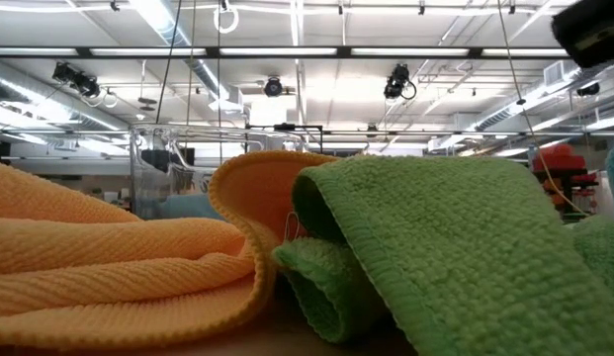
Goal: Fold microfiber towels
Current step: Fold the blue towel
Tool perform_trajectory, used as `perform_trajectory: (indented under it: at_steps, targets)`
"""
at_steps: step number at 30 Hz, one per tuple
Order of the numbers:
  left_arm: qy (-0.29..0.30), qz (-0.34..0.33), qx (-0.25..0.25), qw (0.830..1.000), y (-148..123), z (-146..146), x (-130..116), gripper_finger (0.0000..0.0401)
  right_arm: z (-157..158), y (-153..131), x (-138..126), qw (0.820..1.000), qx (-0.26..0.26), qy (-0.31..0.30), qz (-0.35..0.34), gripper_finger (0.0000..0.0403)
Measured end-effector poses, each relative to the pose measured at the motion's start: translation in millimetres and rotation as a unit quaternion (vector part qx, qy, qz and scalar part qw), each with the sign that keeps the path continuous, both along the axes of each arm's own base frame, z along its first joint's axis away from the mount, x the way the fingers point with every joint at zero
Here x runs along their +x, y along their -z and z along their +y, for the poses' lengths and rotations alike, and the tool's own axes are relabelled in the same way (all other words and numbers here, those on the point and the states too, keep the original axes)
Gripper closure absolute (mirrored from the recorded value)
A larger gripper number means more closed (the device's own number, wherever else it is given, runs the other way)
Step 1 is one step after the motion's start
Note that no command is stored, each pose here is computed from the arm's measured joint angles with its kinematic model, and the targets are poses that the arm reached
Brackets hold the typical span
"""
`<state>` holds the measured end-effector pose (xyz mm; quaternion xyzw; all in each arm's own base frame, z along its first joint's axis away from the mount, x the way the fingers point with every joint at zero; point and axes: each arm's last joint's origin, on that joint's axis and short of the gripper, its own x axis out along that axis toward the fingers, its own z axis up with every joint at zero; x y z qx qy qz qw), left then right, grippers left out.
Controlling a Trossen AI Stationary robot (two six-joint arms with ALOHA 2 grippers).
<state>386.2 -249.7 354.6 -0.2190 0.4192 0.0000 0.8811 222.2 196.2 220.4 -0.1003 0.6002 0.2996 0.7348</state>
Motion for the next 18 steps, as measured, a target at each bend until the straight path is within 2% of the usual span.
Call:
perform_trajectory:
  at_steps: [2, 7, 10, 14, 18]
  targets:
    - [0.0, 0.001, 0.001, 1.0, 0, 0, 0, 0.0297, -3, -4, -1, 0.999, 0.006, 0.027, -0.03, 0.0146]
    - [-0.002, 0.002, -0.001, 1.0, 0, 0, 0, 0.0302, -12, 2, -13, 0.988, 0.078, 0.076, -0.114, 0.0155]
    - [-0.004, 0.002, -0.003, 1.0, 0, 0, 0, 0.0303, -21, 16, -25, 0.977, 0.093, 0.103, -0.162, 0.0161]
    - [-0.007, 0.003, -0.005, 1.0, 0, 0, 0, 0.0304, -27, 38, -36, 0.962, 0.118, 0.105, -0.223, 0.0166]
    - [-0.014, 0.005, -0.012, 1.0, 0, 0, 0, 0.0308, -33, 64, -43, 0.963, 0.113, 0.107, -0.22, 0.0167]
